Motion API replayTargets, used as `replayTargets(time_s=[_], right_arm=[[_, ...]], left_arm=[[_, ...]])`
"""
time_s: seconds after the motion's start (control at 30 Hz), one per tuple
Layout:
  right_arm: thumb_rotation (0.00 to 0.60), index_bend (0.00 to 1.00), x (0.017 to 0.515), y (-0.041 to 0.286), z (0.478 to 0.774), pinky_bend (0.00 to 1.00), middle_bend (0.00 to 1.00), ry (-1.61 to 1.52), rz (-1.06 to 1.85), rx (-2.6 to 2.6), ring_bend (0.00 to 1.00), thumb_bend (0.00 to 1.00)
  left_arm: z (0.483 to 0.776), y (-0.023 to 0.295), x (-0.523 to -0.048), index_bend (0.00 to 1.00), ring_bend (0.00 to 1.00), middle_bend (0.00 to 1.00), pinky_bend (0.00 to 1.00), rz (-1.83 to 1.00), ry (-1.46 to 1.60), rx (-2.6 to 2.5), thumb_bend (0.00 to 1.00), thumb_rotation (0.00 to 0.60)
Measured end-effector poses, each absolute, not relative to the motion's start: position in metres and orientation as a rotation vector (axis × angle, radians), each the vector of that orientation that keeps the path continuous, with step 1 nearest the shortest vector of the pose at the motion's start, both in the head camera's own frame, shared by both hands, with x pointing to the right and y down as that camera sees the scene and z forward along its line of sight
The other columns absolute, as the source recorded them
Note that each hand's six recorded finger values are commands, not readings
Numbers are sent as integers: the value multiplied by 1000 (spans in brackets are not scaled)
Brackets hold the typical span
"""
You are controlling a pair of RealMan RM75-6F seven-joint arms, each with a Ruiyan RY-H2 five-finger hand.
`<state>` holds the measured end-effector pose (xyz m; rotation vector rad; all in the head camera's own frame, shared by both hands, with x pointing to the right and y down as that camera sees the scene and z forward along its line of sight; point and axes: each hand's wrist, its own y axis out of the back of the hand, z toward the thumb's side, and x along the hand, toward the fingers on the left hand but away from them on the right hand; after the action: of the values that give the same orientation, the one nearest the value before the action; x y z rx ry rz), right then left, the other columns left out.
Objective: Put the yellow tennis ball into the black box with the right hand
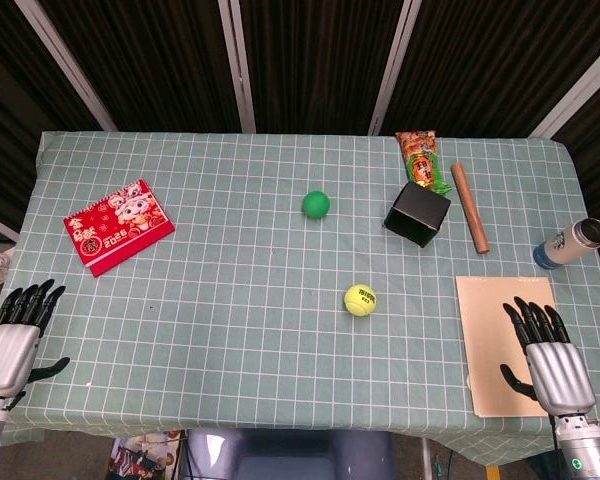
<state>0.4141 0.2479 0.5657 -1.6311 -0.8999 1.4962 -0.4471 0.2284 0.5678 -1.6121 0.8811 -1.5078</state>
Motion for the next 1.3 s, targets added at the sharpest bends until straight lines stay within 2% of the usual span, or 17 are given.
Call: replayTargets(time_s=[0.27,0.33,0.37,0.4,0.47,0.53,0.7,0.93,1.3], right_arm=[[600,0,410,250,566,0,0,-887,1490,-1629,0,319],[600,0,406,251,566,26,0,-882,1476,-1638,0,318],[600,0,404,251,566,71,1,-883,1466,-1644,6,318],[600,17,401,251,566,157,26,-886,1455,-1651,39,318],[600,94,394,251,565,340,140,-901,1415,-1664,161,318],[600,187,384,253,564,460,260,-920,1359,-1678,274,319],[600,359,360,260,570,593,379,-985,1243,-1785,396,390],[600,432,319,272,599,713,461,-913,1157,-2006,479,516],[600,445,244,287,621,730,478,-888,1049,-2270,495,546]], left_arm=[[566,226,-450,0,0,0,0,-1468,902,-1612,90,600],[565,226,-450,0,0,0,0,-1458,908,-1608,89,600],[565,226,-449,0,0,0,0,-1454,909,-1606,89,600],[564,226,-448,0,0,0,0,-1447,910,-1604,89,600],[562,226,-446,0,0,0,0,-1431,910,-1604,90,600],[561,227,-444,0,0,0,0,-1411,909,-1615,90,600],[564,230,-443,0,0,0,0,-1402,898,-1633,90,600],[567,230,-437,0,0,0,0,-1394,875,-1649,90,600],[570,230,-436,0,0,0,0,-1402,864,-1651,91,600]])
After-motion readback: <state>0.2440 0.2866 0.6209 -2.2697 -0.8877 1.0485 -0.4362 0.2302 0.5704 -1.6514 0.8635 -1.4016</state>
